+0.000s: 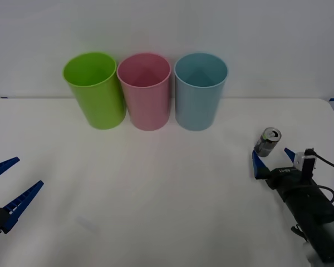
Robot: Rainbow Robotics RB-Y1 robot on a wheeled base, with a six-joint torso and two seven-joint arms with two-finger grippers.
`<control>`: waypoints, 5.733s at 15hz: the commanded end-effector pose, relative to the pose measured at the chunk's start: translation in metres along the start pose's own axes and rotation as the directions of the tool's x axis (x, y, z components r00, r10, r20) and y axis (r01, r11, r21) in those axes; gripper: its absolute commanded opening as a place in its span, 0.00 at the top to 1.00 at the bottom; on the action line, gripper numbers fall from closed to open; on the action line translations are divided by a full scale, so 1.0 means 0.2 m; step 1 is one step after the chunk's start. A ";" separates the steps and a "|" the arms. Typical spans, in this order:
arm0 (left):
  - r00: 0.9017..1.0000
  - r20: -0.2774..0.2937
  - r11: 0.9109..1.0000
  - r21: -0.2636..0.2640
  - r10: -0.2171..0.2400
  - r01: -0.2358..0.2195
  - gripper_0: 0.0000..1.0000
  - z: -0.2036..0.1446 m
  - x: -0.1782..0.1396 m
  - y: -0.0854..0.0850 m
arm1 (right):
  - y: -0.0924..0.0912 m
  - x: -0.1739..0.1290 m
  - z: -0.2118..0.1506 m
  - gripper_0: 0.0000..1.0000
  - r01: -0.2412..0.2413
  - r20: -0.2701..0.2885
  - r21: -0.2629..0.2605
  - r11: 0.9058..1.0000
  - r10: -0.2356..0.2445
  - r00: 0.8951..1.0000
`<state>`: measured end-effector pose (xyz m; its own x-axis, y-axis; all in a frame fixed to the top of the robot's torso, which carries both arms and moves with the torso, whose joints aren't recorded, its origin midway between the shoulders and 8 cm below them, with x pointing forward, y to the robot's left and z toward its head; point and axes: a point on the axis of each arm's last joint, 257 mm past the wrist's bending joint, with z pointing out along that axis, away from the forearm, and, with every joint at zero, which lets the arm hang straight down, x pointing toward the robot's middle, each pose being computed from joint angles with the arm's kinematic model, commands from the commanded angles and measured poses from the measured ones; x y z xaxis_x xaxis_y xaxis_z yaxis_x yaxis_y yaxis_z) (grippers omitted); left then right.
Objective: Grasp the object on the table and drop it into the matching bin: aluminum can to the light blue bin, PET bottle to the pink bin.
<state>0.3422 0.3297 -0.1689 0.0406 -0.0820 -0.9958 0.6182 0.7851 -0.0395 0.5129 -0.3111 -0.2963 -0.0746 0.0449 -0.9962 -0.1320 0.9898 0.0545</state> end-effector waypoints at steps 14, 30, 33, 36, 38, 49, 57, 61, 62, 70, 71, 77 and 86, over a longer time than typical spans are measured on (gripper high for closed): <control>1.000 0.000 1.000 0.000 0.000 0.000 0.00 0.00 0.00 0.00 | 0.00 -0.03 0.30 0.00 0.014 -0.025 0.037 0.999 -0.013 1.000; 1.000 0.000 1.000 0.000 0.000 0.000 0.00 0.00 0.00 0.00 | 0.04 -0.05 0.31 1.00 0.030 -0.013 0.009 1.000 -0.030 0.999; 1.000 0.000 1.000 0.000 0.000 0.000 0.00 0.00 0.00 0.00 | 0.05 -0.10 0.29 1.00 0.041 0.011 -0.002 0.999 -0.041 0.999; 1.000 0.000 1.000 0.000 0.000 0.000 0.00 0.00 0.00 0.00 | 0.08 -0.19 0.22 1.00 0.060 0.054 -0.015 0.998 -0.059 0.997; 1.000 0.000 1.000 0.000 0.000 0.000 0.00 0.00 0.00 0.00 | 0.13 -0.27 0.18 1.00 0.068 0.091 -0.032 0.997 -0.065 0.994; 1.000 0.000 1.000 0.000 0.000 0.000 0.00 0.00 0.00 0.00 | 0.57 -0.84 0.00 1.00 -0.042 0.237 -0.273 0.961 0.110 0.965; 1.000 0.000 1.000 0.000 0.000 0.000 0.00 0.00 0.00 0.00 | 0.78 -1.16 0.04 1.00 -0.073 0.278 -0.381 0.922 0.189 0.942; 1.000 0.000 1.000 0.000 0.000 0.000 0.00 0.00 0.00 0.00 | 0.88 -1.31 0.16 1.00 -0.059 0.289 -0.418 0.906 0.194 0.938; 1.000 0.000 1.000 0.000 0.000 0.000 0.00 0.00 0.00 0.00 | 0.90 -1.33 0.19 1.00 -0.049 0.291 -0.419 0.907 0.185 0.939; 1.000 0.000 1.000 0.000 0.000 0.000 0.00 0.00 0.00 0.00 | 0.97 -1.42 0.69 1.00 -0.062 0.260 -0.360 0.931 0.164 0.952; 1.000 0.000 1.000 0.000 0.000 0.000 0.00 0.00 0.00 0.00 | 0.98 -1.42 0.73 1.00 -0.067 0.253 -0.353 0.933 0.164 0.954; 1.000 0.000 1.000 0.000 0.000 0.000 0.00 0.00 0.00 0.00 | 1.03 -1.41 0.83 1.00 -0.068 0.231 -0.346 0.936 0.155 0.961; 1.000 0.000 1.000 0.000 0.000 0.000 0.00 0.00 0.00 0.00 | 1.02 -1.41 0.83 0.00 -0.049 0.238 -0.339 0.940 0.136 0.962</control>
<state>0.3422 0.3297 -0.1689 0.0406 -0.0821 -0.9958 0.6182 0.7850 -0.0395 0.6703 -0.0979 -0.0147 0.1446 0.2099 -0.9670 -0.4579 0.8805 0.1226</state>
